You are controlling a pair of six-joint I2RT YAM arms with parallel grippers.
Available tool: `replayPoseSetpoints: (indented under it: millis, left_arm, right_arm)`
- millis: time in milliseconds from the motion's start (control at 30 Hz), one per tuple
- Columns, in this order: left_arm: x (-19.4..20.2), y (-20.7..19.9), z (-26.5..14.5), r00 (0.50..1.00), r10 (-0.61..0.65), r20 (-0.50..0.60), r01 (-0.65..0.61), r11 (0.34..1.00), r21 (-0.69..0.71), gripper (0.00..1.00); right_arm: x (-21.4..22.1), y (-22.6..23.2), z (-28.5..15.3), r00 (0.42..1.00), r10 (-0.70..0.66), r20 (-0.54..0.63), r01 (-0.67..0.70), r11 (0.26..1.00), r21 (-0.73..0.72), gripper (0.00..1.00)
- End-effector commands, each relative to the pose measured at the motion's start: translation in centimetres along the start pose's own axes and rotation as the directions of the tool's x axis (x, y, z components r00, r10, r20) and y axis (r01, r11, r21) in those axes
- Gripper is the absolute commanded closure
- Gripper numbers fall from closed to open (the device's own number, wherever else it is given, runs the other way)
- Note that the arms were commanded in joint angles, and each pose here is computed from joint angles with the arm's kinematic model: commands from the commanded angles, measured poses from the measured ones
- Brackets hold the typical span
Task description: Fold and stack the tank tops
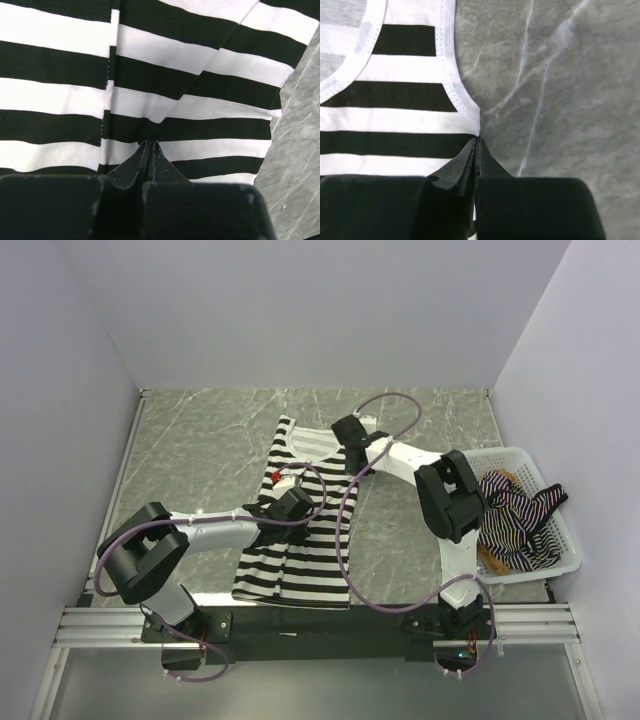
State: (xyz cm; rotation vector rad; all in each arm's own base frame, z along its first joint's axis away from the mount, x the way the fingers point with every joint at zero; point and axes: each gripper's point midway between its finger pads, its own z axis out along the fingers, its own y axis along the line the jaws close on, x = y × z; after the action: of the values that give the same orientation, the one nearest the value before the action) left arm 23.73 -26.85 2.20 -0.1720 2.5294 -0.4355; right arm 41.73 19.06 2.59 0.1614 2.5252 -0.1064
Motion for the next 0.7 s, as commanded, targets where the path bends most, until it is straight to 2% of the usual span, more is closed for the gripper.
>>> replayPoseSetpoints:
  millis: [0,133,200,267,300,333,433,567,600,633,667]
  left_arm:
    - [0.3,0.9,-0.7,0.999,0.040,-0.018,-0.040,0.999,-0.025,0.99]
    - [0.2,0.8,-1.2,0.999,0.047,-0.014,-0.047,0.999,-0.011,0.99]
    - [0.2,0.7,-1.3,0.999,0.049,-0.018,-0.049,0.999,0.000,0.99]
    - [0.1,0.4,-1.7,0.999,0.047,-0.016,-0.047,0.999,0.015,1.00]
    - [0.2,0.3,-1.8,0.999,0.048,-0.020,-0.048,0.999,0.022,0.99]
    - [0.0,0.1,-2.1,0.999,0.046,-0.013,-0.046,0.998,0.036,1.00]
    - [-0.2,-0.2,-2.6,0.999,0.044,-0.005,-0.044,0.998,0.052,0.99]
    - [-0.5,-0.7,-3.2,0.999,0.053,-0.002,-0.052,0.995,0.082,0.99]
    - [-0.6,-0.8,-3.3,0.999,0.053,0.000,-0.053,0.995,0.086,0.99]
    - [-0.5,-1.0,-3.3,0.998,0.059,-0.002,-0.058,0.994,0.094,0.99]
    - [-0.6,-1.2,-3.4,0.998,0.059,-0.002,-0.059,0.993,0.100,0.99]
  right_arm:
    - [-2.0,-1.4,-2.5,0.993,-0.082,0.080,0.069,0.985,0.156,1.00]
    - [-2.7,-0.3,-3.5,0.985,-0.136,0.111,0.111,0.972,0.206,1.00]
    - [-1.8,0.2,-3.0,0.979,-0.191,0.076,0.167,0.954,0.247,1.00]
    - [-2.8,1.4,-3.2,0.974,-0.206,0.091,0.177,0.951,0.255,1.00]
    - [-1.7,1.8,-2.6,0.967,-0.247,0.060,0.222,0.936,0.274,1.00]
    - [-2.7,2.6,-2.8,0.965,-0.249,0.085,0.216,0.935,0.282,1.00]
    - [-2.0,4.1,-2.4,0.957,-0.285,0.060,0.255,0.920,0.298,0.99]
    - [-1.2,4.3,-1.8,0.962,-0.267,0.056,0.243,0.931,0.272,0.73]
    - [-1.1,3.9,-2.1,0.965,-0.251,0.071,0.224,0.937,0.266,0.61]
    - [-2.2,4.1,-3.1,0.971,-0.209,0.116,0.178,0.956,0.233,0.54]
    - [-2.1,3.4,-3.6,0.971,-0.208,0.114,0.177,0.956,0.235,0.52]
